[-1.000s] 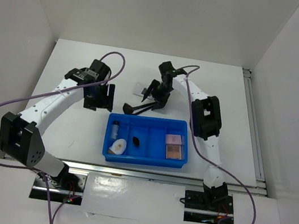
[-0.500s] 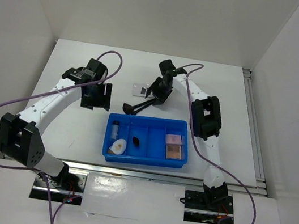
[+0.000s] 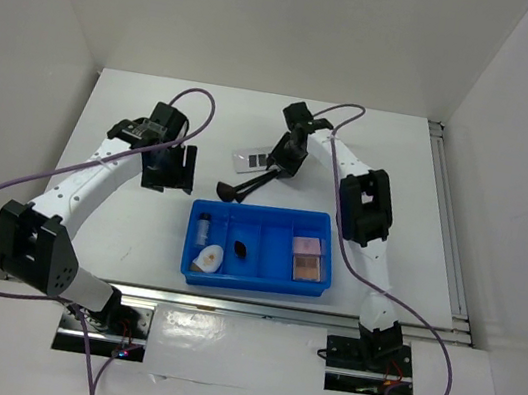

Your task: Organize the makeup

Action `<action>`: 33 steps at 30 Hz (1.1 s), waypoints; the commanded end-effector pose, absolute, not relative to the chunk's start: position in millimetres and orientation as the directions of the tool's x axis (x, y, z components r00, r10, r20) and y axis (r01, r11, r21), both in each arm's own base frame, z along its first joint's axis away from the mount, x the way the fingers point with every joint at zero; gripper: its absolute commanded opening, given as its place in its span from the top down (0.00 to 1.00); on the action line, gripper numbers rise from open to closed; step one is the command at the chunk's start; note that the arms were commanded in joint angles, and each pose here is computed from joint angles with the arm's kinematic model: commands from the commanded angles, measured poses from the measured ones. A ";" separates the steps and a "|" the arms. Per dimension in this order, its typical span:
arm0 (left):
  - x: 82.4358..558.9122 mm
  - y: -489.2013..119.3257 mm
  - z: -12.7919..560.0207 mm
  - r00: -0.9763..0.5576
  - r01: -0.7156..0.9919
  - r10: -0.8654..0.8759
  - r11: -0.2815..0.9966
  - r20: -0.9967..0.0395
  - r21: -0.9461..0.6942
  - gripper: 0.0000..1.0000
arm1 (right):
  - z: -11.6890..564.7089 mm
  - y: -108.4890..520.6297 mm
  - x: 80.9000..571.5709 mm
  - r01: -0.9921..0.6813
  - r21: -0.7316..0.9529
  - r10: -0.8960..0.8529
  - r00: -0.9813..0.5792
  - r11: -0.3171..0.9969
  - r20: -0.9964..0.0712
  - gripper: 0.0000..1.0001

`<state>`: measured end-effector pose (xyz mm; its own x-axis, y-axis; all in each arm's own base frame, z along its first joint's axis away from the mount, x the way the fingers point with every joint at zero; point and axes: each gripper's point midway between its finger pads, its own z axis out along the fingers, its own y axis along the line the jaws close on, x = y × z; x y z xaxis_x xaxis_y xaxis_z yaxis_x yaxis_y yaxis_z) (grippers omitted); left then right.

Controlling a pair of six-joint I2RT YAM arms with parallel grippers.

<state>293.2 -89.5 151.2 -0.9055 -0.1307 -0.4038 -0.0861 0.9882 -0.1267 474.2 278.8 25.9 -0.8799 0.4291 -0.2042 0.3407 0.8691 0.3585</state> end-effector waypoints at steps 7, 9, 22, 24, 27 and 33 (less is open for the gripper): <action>292.7 -88.5 157.7 -0.892 -0.072 -0.127 0.988 -0.433 -0.140 0.22 | 36.8 298.6 461.5 0.216 0.344 0.314 -0.913 0.914 -0.262 0.68; 292.7 -88.5 157.7 -0.892 -0.072 -0.127 0.988 -0.433 -0.140 0.22 | 30.7 299.7 459.6 0.217 0.343 0.310 -0.918 0.914 -0.247 0.68; 292.7 -86.8 160.2 -0.887 -0.075 -0.128 0.988 -0.443 -0.135 0.23 | 51.0 296.1 462.5 0.209 0.337 0.318 -0.895 0.918 -0.312 0.77; 292.7 -86.8 160.2 -0.887 -0.075 -0.128 0.988 -0.443 -0.135 0.23 | 55.9 296.4 463.0 0.206 0.343 0.319 -0.893 0.917 -0.318 0.81; 292.2 -88.0 160.3 -0.889 -0.063 -0.119 0.988 -0.442 -0.139 0.23 | 60.7 295.4 465.1 0.208 0.339 0.322 -0.888 0.918 -0.328 0.81; 292.2 -88.0 160.3 -0.889 -0.063 -0.119 0.988 -0.442 -0.139 0.23 | 69.8 290.7 464.4 0.213 0.328 0.326 -0.881 0.920 -0.343 0.81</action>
